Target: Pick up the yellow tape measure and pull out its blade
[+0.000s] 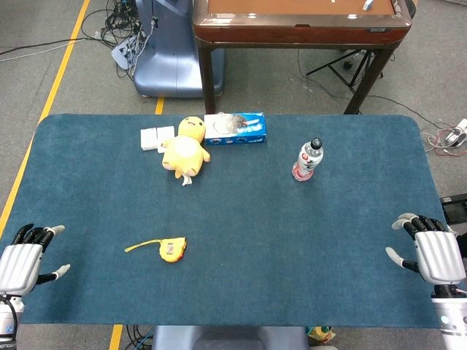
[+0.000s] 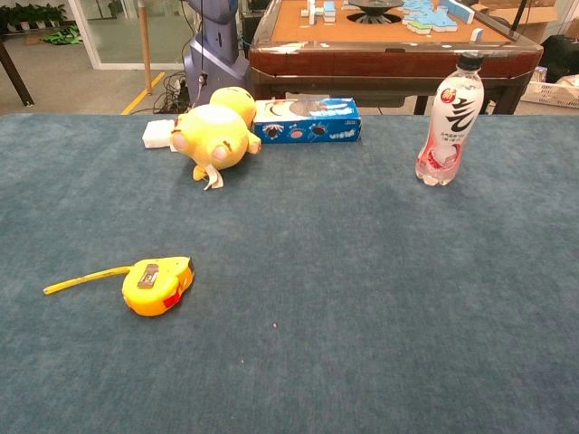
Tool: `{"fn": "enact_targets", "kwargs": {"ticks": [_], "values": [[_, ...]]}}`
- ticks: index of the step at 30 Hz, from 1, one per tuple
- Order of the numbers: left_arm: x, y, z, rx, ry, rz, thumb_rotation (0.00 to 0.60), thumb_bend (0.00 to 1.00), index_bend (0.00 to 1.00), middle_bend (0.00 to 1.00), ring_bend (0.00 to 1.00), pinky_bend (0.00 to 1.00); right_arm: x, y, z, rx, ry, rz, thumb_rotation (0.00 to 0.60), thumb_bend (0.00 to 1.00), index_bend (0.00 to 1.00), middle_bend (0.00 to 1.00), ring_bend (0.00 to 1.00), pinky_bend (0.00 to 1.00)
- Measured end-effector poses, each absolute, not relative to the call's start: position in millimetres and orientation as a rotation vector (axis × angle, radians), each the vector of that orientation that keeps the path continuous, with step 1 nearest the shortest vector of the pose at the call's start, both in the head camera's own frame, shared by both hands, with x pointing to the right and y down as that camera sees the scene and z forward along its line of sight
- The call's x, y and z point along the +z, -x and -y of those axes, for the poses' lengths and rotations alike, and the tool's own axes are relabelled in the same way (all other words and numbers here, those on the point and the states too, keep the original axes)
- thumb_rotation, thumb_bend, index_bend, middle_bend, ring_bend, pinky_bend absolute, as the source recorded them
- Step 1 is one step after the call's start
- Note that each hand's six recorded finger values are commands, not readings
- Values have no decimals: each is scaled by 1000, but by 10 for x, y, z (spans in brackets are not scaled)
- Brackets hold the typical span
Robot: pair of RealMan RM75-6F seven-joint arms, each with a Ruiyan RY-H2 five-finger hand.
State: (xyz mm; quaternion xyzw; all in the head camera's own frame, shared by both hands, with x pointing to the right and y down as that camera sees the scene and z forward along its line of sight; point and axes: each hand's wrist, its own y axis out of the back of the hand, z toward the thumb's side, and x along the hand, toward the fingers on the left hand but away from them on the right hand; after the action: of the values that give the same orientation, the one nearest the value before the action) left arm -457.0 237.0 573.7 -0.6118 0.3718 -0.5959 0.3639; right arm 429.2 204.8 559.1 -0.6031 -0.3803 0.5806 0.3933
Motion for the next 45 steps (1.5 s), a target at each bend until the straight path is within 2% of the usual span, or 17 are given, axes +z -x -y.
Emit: {"fn": "enact_targets", "kwargs": {"ticks": [7,16,24,31,45], "values": [[5758,4531,-2338,-1510,1592,-933,600,124,237,329,223,102,5556,-4276,-2033,1458,1526,965,600,254,422,337,299,300],[5907,4320,-2159,-1431,1721,-887,600,124,205,302,217,100,5306,-4235,-1822,1382,1441,973,600,254,422,337,299,300],[6236,3849,-2011,-1327,1953,-777,600,122,150,241,180,88,5243,-4218,-1784,1378,1418,980,600,254,422,337,299,300],[6530,3487,-2026,-1321,2017,-571,600,122,82,170,126,70,5239,-4259,-1803,1398,1410,985,600,254,422,337,299,300],[6942,2905,-2088,-1284,2075,-487,600,121,105,166,124,70,5222,-4352,-1868,1420,1409,1006,600,254,422,337,299,300]]}}
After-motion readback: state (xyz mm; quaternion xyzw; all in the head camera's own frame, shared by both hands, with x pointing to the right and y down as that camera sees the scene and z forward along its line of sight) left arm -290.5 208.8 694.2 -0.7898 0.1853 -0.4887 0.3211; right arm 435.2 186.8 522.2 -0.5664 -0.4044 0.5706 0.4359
